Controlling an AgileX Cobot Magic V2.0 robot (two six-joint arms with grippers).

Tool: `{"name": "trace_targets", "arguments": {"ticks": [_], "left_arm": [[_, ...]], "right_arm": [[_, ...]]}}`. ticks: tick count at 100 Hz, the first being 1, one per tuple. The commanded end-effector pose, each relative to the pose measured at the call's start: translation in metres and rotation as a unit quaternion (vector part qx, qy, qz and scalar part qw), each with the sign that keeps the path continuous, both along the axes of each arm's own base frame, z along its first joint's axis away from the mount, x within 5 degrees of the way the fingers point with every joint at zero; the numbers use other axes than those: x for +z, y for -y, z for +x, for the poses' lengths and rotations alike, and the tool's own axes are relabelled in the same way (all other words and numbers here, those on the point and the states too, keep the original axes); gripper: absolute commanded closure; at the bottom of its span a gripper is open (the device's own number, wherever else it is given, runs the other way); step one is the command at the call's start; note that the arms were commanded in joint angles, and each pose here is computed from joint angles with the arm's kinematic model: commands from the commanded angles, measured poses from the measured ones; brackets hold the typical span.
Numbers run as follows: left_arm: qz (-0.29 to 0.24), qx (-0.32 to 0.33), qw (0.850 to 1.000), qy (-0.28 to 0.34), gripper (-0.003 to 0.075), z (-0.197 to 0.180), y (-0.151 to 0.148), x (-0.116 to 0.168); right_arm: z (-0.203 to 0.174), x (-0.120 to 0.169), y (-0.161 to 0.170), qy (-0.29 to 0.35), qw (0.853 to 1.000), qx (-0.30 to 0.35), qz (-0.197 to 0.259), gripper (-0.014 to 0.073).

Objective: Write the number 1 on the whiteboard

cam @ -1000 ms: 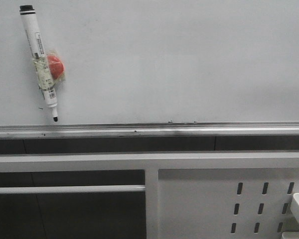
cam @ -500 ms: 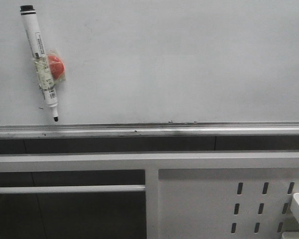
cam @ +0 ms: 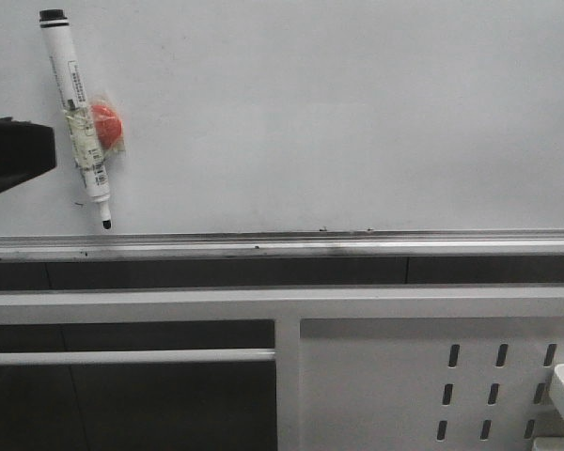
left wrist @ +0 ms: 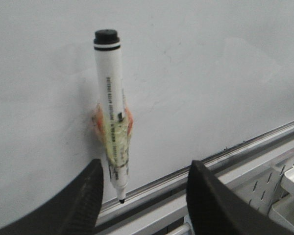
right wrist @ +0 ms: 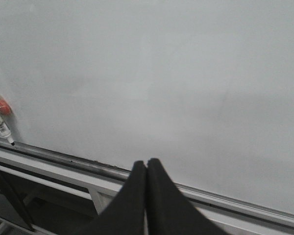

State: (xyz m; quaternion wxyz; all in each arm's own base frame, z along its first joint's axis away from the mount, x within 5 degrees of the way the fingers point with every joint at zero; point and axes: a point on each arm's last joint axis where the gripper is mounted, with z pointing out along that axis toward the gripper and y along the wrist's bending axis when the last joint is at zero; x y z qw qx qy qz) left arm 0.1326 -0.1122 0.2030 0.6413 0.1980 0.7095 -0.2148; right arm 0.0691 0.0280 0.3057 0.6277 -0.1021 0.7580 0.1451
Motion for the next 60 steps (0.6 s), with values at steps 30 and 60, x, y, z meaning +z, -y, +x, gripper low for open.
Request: {"name": "trace_targets", "arguments": {"ticks": [30, 60], "left_arm": [[-0.063, 0.051, 0.994, 0.071, 0.0372, 0.023, 0.014, -0.014], [-0.064, 0.06, 0.994, 0.058, 0.0373, 0.036, 0.027, -0.022]], "right_arm": [[0.003, 0.019, 0.002, 0.064, 0.998, -0.012, -0.004, 0.0654], [0.003, 0.022, 0.003, 0.08, 0.997, -0.017, 0.001, 0.0654]]}}
